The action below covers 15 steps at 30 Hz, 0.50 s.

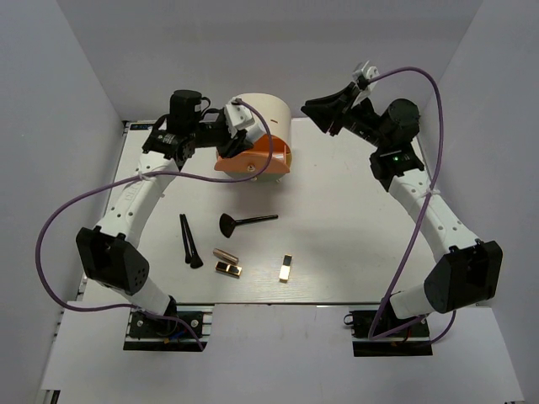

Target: Organize the makeup

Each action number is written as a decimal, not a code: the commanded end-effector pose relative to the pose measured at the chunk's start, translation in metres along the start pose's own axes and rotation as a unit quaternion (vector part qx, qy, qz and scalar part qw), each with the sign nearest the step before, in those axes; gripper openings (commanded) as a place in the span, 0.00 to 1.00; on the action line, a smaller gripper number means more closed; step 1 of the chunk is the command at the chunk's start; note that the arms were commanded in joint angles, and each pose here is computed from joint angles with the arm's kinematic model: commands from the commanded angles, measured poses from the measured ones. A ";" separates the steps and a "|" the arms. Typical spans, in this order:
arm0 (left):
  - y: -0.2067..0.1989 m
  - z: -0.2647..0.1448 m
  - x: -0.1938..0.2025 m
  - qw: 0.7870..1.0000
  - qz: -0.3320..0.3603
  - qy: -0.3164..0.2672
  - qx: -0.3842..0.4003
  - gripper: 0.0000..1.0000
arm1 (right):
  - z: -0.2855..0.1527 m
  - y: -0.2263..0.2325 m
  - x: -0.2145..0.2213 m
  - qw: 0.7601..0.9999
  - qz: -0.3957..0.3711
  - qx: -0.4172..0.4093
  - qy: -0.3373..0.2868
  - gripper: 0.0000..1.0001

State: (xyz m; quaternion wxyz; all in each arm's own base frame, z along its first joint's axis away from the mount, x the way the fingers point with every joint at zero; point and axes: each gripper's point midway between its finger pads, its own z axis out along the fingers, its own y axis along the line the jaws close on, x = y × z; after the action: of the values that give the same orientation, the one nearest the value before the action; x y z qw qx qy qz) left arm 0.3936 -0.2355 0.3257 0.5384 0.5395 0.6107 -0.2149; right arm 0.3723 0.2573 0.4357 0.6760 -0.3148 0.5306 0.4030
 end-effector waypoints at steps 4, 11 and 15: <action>-0.015 0.005 0.003 1.000 0.007 -0.004 0.017 0.17 | -0.009 0.006 -0.030 0.999 -0.025 0.001 -0.041 0.29; -0.013 0.009 0.011 1.000 0.007 0.009 0.007 0.37 | -0.012 0.006 -0.029 0.999 -0.022 0.003 -0.041 0.29; -0.007 0.010 0.014 1.000 0.011 0.014 -0.009 0.36 | -0.014 0.006 -0.028 0.999 -0.022 0.004 -0.041 0.29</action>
State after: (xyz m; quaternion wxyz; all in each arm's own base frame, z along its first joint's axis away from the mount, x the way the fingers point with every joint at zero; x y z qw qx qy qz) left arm 0.3904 -0.2433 0.3030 0.5230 0.5444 0.6187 -0.2173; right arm 0.3683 0.2495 0.4362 0.6809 -0.3066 0.5283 0.4041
